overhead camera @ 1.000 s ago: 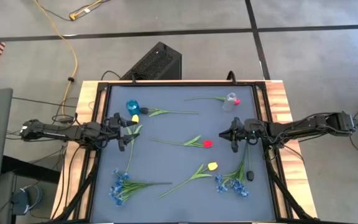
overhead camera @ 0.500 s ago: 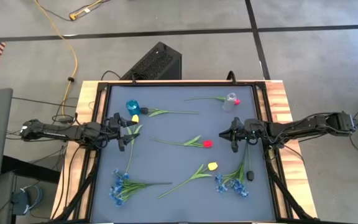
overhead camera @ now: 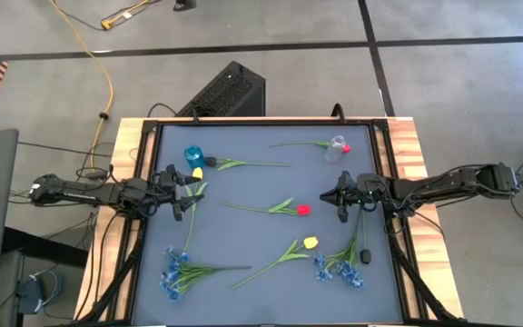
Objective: Sort flowers into vase by color
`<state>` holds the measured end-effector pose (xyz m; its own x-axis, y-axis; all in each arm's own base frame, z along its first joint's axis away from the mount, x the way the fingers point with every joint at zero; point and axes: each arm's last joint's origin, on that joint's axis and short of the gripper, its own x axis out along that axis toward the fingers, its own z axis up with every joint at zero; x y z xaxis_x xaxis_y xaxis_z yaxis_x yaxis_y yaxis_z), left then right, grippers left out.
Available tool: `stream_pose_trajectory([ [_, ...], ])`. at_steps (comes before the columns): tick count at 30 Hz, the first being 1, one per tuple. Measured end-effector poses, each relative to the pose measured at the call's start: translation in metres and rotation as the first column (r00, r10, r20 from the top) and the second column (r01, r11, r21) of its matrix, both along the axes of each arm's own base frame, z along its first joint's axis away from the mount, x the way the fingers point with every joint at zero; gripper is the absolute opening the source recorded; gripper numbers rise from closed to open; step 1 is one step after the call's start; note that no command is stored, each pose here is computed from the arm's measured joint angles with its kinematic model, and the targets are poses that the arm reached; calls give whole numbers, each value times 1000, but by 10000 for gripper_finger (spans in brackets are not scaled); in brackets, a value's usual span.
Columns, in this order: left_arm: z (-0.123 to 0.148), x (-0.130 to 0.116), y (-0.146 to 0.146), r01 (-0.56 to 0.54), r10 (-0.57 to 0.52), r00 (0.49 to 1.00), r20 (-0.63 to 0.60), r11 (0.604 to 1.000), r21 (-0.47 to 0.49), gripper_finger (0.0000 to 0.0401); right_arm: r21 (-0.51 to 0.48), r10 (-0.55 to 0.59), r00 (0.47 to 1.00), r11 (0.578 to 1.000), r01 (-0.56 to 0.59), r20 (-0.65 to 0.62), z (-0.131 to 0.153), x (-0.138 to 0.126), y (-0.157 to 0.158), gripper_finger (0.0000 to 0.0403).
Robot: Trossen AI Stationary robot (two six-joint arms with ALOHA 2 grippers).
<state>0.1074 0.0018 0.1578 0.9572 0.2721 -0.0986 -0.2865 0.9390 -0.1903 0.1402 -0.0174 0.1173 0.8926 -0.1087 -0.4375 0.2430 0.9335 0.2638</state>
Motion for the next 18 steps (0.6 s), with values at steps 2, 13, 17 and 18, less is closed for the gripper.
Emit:
stream_pose_trajectory([
  [2,0,0,0,-1,1,1000,5,1000,-15,302,0,0,1000,1000,0,0,0,0,0,63],
  [13,2,0,2,-69,109,989,105,942,-329,302,4,-19,1000,1000,19,18,2,1,-2,63],
  [17,7,0,1,-28,77,985,155,953,-300,302,86,-83,993,993,75,88,11,5,-5,63],
  [18,10,0,0,-6,58,983,174,958,-285,302,76,-71,991,995,62,115,17,8,-6,63],
])
